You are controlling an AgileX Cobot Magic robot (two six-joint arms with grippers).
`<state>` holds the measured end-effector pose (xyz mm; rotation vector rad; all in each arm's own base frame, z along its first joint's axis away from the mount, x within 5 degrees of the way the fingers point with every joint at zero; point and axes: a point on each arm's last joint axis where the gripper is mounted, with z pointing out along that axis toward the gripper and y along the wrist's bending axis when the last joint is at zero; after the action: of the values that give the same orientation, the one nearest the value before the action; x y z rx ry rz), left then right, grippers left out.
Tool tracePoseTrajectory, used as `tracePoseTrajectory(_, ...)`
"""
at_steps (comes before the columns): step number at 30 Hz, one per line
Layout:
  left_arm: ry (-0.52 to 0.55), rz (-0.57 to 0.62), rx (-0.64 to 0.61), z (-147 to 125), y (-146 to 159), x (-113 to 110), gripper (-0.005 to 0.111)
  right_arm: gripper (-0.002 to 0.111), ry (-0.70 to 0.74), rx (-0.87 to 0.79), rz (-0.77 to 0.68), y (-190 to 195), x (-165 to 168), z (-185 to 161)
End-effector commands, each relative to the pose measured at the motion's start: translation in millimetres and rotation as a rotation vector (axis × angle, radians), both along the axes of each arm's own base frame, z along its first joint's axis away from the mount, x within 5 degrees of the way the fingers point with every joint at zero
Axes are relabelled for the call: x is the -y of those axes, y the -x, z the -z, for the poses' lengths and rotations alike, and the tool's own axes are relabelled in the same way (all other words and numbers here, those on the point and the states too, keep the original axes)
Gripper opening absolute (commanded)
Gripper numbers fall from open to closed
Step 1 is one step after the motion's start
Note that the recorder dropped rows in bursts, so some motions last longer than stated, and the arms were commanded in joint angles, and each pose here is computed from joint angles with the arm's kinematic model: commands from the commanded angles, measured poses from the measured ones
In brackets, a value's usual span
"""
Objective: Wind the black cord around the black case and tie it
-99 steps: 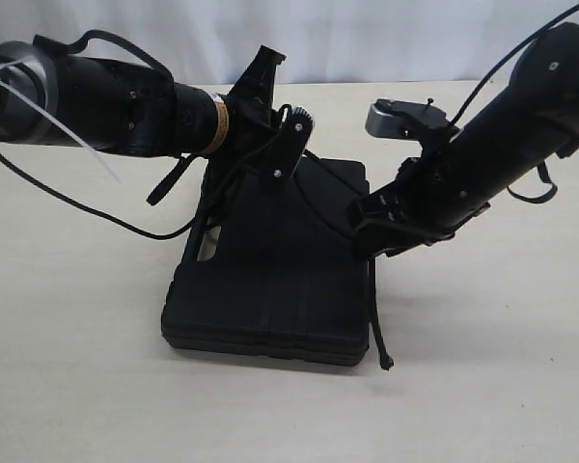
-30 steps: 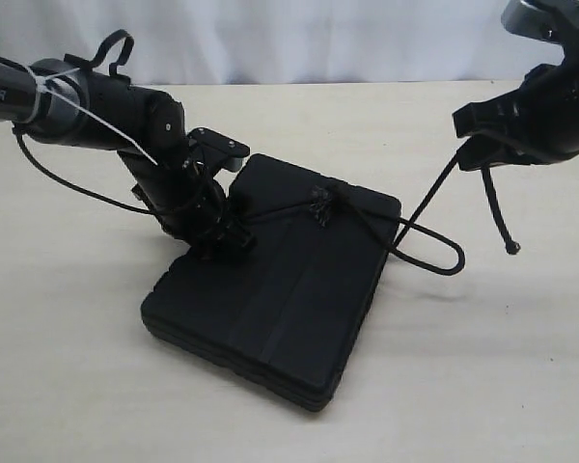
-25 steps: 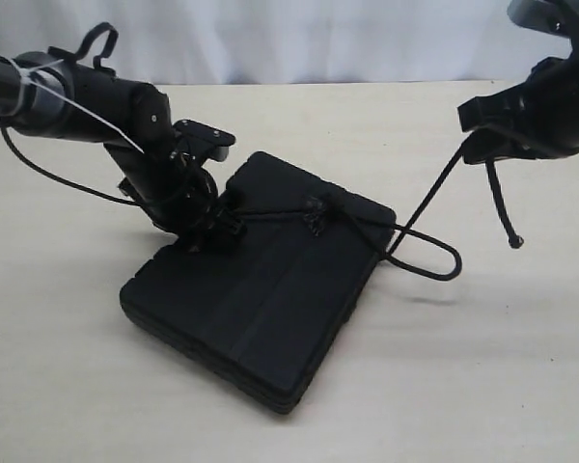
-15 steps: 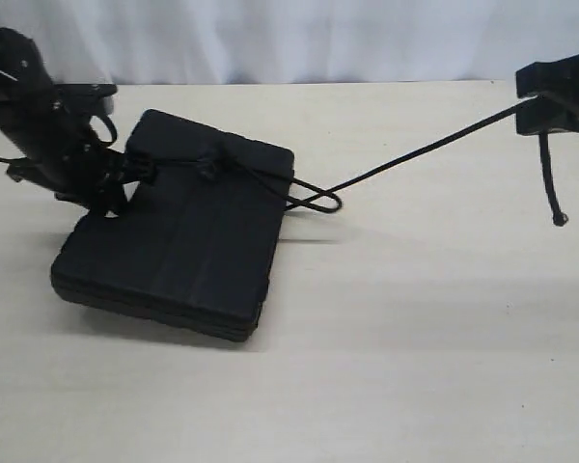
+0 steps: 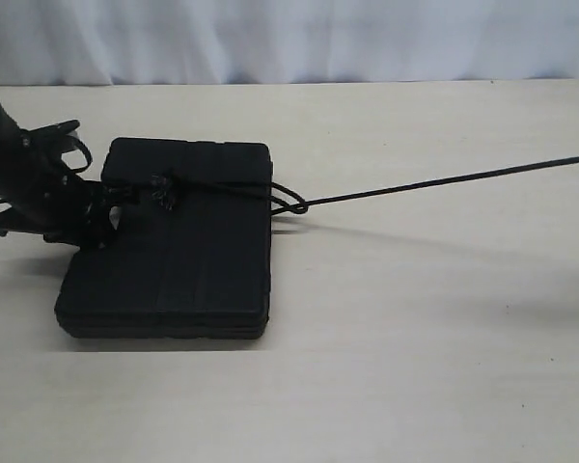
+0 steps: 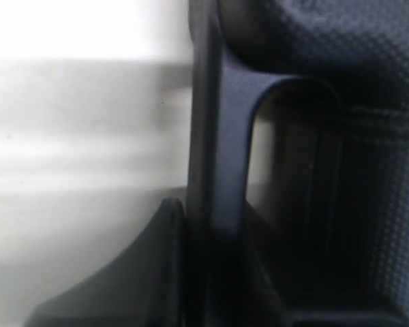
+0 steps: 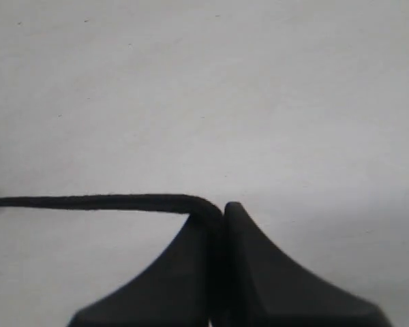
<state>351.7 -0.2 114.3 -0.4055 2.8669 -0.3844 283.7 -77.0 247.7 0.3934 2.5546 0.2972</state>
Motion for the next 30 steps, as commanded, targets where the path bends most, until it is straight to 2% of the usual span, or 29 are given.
tracePoseTrajectory(1, 0.028, -0.136, 0.098, -10, -9, -5, 0.000, 0.004, 0.019, -0.019, 0.133, -1, 36, 16)
tracePoseTrajectory(12, 0.009, -0.120, 0.131, -11, -11, -5, 0.000, 0.004, -0.004, -0.060, 0.231, -17, 54, 55)
tracePoseTrajectory(19, 0.024, -0.137, 0.138, -12, -12, -2, 0.000, 0.004, -0.005, -0.055, 0.236, -18, 55, 56)
tracePoseTrajectory(25, -0.002, -0.110, 0.204, -14, -18, 15, 0.000, 0.005, -0.007, -0.051, 0.240, -18, 55, 56)
tracePoseTrajectory(30, 0.012, -0.187, 0.260, -16, -23, 15, 0.000, 0.009, -0.031, -0.017, 0.230, -21, 53, 54)
